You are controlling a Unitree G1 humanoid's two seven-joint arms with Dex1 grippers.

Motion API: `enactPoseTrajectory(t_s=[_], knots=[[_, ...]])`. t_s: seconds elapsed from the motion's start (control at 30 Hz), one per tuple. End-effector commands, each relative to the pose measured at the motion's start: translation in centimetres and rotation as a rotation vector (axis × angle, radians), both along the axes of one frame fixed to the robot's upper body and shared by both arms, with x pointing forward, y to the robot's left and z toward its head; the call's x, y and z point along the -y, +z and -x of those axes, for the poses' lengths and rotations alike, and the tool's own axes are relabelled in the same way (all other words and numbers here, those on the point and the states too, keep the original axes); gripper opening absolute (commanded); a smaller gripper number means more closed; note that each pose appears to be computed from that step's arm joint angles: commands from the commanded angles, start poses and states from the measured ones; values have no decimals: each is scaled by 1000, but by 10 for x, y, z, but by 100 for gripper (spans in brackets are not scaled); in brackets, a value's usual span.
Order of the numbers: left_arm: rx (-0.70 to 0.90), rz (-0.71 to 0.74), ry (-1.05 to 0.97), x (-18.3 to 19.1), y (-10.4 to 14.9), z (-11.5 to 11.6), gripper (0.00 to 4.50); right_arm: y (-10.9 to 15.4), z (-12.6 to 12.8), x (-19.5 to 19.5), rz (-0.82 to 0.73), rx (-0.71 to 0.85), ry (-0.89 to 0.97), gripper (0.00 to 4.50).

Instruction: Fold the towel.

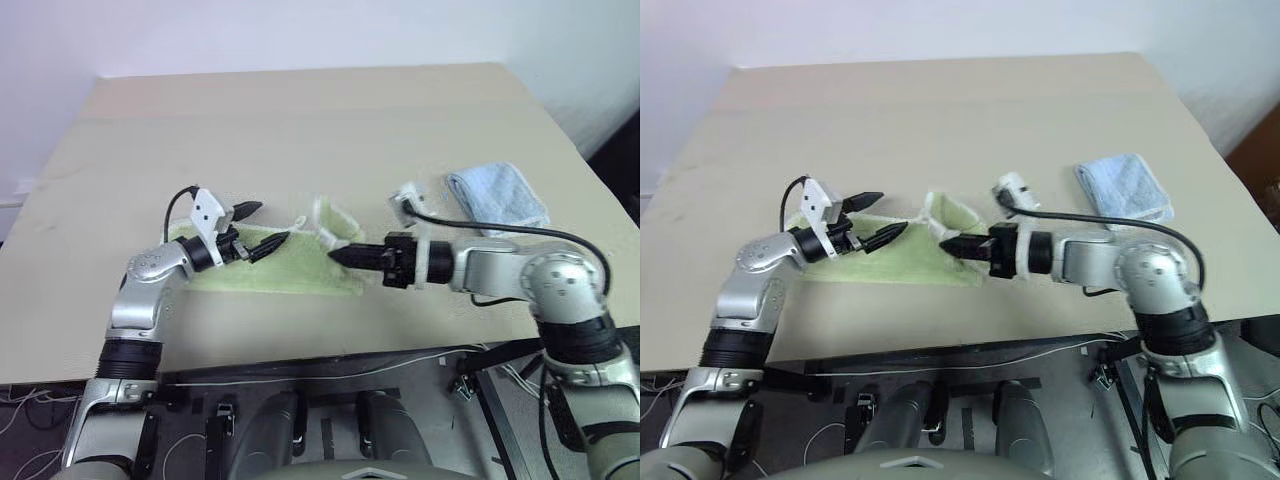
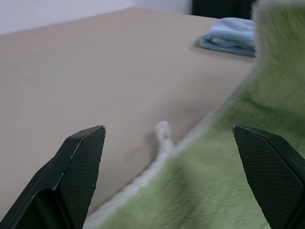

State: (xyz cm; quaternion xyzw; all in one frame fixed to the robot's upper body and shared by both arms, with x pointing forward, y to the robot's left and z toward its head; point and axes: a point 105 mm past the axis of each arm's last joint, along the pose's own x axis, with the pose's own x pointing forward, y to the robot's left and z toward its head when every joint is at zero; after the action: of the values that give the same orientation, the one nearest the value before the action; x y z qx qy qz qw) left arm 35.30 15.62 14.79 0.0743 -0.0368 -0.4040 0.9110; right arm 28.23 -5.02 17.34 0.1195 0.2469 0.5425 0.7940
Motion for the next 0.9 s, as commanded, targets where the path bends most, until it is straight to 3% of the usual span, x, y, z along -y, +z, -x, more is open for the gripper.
enactPoseTrajectory(t_s=[0.03, 0.17, 0.63, 0.9], knots=[[48, -2, 25, -8, 11, 1, 450, -3, -1, -14, 88, 83, 81, 3], [42, -8, 34, -11, 6, 4, 450, -11, -11, -27, 145, 136, 106, 3], [42, -13, 66, -24, 3, 9, 450, -37, -10, -53, 220, 135, 209, 3], [30, -15, 60, -24, -4, 11, 450, -42, -23, -63, 230, 193, 164, 3]])
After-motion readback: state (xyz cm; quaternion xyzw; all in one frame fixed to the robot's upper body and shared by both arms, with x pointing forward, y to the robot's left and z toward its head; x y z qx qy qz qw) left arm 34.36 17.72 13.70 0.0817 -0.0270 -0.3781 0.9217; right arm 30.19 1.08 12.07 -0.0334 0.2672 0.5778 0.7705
